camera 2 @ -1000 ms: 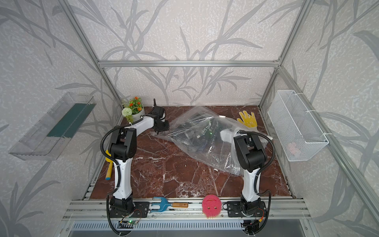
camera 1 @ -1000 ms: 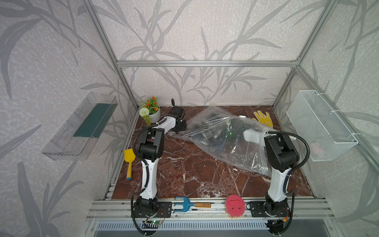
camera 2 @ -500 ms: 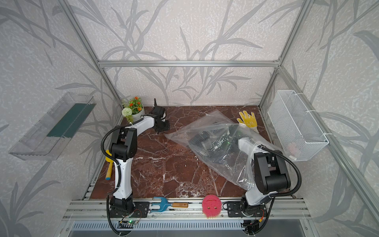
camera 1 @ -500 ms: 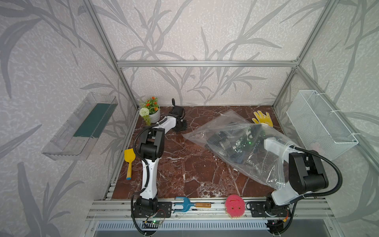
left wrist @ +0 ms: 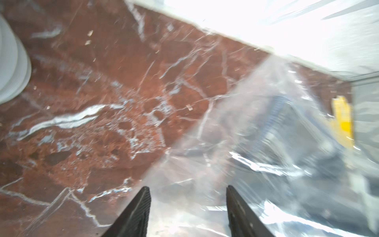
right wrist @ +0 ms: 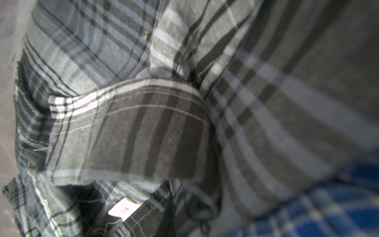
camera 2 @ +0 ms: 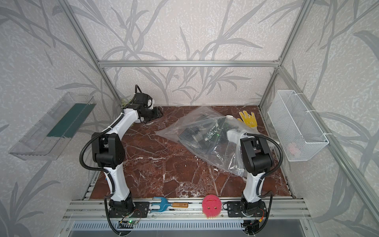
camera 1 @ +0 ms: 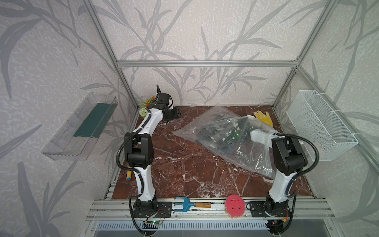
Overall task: Take the shirt out of the vacuum bag
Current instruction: Adjust the shirt in the vacuum bag.
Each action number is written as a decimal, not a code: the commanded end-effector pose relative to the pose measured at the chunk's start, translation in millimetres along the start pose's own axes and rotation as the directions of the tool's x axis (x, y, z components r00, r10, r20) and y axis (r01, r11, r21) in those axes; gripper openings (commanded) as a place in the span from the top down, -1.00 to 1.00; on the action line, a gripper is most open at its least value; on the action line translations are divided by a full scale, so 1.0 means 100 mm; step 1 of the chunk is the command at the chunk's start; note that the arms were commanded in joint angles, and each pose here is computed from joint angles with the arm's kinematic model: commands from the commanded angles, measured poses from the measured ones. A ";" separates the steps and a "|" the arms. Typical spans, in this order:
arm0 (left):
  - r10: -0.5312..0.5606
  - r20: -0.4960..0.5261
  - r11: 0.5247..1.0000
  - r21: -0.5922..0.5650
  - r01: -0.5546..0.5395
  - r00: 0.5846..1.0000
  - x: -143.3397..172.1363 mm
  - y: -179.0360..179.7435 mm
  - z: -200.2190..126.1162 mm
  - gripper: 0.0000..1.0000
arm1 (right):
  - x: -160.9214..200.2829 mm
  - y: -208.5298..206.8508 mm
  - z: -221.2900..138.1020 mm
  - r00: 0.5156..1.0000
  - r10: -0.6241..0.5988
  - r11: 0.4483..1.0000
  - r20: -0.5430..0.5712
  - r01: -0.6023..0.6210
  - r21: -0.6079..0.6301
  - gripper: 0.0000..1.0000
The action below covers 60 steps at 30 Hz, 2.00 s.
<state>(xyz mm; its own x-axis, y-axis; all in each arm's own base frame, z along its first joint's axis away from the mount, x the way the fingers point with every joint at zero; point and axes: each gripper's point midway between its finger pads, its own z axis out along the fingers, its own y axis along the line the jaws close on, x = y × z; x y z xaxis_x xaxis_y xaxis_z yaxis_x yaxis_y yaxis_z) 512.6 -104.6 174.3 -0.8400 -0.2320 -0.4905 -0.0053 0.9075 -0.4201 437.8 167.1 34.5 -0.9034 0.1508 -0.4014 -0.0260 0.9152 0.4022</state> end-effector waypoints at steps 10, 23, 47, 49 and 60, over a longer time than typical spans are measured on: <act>-0.049 -0.095 0.999 0.018 0.051 0.994 0.27 0.11 0.40 -0.08 | -0.46 0.92 0.78 0.971 -0.239 0.958 -0.004 0.235 -0.165 1.00; -0.092 -0.092 0.995 -0.043 0.088 0.992 0.05 0.35 0.74 -0.04 | -0.17 0.61 0.63 0.945 -0.296 0.954 -0.139 0.284 -0.102 1.00; -0.170 -0.240 0.970 -0.210 0.120 0.956 0.72 0.89 1.17 0.00 | 0.36 0.57 0.69 0.956 -0.180 0.983 -0.233 0.185 0.001 1.00; -0.191 -0.242 0.958 -0.259 0.126 0.951 0.75 0.98 1.18 0.02 | 0.39 0.53 0.64 0.951 -0.190 0.980 -0.243 0.199 0.014 1.00; -0.260 -0.279 0.919 -0.364 0.148 0.924 1.00 1.24 1.31 0.15 | 0.59 0.38 0.43 0.944 -0.174 0.979 -0.280 0.197 0.057 1.00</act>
<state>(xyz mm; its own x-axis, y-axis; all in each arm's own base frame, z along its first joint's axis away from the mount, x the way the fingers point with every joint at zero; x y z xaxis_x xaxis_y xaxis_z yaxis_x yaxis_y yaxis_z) 533.6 -76.5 27.4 -0.9049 -0.3230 -0.2772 -0.2419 0.9261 -0.2894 454.8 258.7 29.2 -0.9034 -0.0734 -0.4226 -0.2431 0.8993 0.3635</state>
